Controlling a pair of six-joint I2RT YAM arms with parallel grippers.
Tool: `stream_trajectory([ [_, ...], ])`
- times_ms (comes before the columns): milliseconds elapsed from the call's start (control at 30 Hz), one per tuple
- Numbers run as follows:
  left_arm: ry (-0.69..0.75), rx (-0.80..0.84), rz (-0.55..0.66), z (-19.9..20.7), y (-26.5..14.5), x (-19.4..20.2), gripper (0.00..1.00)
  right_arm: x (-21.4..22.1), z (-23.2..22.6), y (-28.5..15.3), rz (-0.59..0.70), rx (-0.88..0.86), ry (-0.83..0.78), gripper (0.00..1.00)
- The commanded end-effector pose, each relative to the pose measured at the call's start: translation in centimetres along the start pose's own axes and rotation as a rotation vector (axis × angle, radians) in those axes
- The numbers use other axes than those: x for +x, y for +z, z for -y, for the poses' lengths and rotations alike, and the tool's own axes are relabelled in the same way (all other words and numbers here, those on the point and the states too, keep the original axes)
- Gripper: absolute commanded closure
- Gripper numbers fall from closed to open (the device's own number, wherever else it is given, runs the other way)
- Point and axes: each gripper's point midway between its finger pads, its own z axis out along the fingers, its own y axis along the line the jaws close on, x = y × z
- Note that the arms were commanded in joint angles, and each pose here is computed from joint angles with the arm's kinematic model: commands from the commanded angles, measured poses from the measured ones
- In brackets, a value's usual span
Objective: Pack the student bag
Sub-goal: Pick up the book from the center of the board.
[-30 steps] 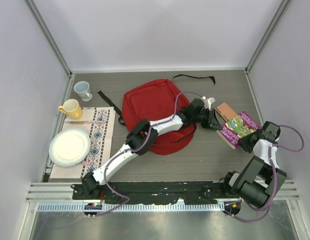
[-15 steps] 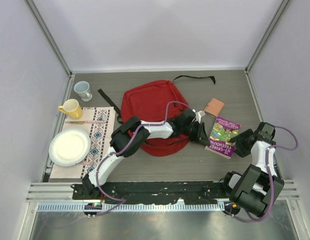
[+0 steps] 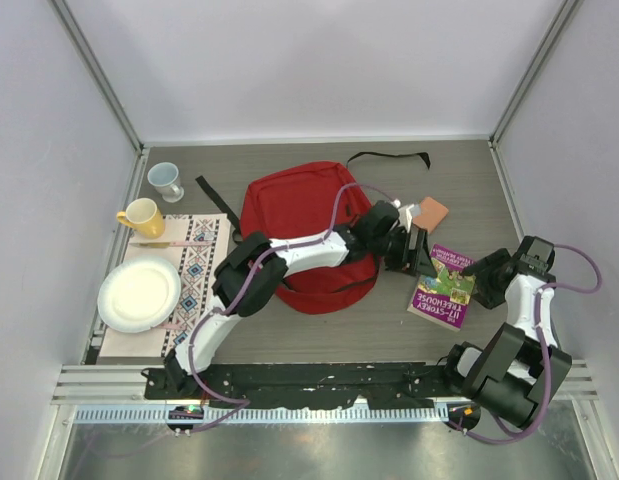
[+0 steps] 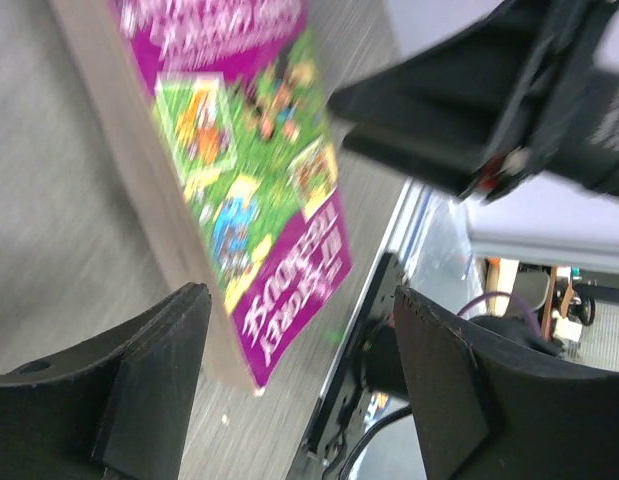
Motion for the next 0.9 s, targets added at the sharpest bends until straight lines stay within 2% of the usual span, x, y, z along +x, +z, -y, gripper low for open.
stream_trajectory([
  [0,0.050,0.029,0.030,0.5,0.8,-3.3,0.23,-1.1,-0.7,-0.4,0.049,-0.015,0.000,0.34],
  [133,0.009,0.083,0.007,0.6,2.2,-3.1,0.23,-0.5,-0.4,0.6,0.015,-0.015,0.008,0.34],
  [367,-0.013,0.002,-0.006,-2.2,2.9,-2.0,0.21,-0.1,0.4,1.4,0.007,0.009,0.008,0.33],
  [533,-0.011,0.024,-0.026,-1.7,4.0,-1.5,0.21,0.2,0.5,1.9,-0.001,-0.001,0.007,0.29],
  [800,-0.015,0.062,-0.072,0.0,5.2,-0.1,0.35,2.2,-0.3,3.1,-0.101,-0.087,0.000,0.29],
  [867,-0.019,0.074,-0.076,0.3,5.2,0.0,0.42,2.7,-1.1,3.0,-0.129,-0.137,-0.002,0.29],
])
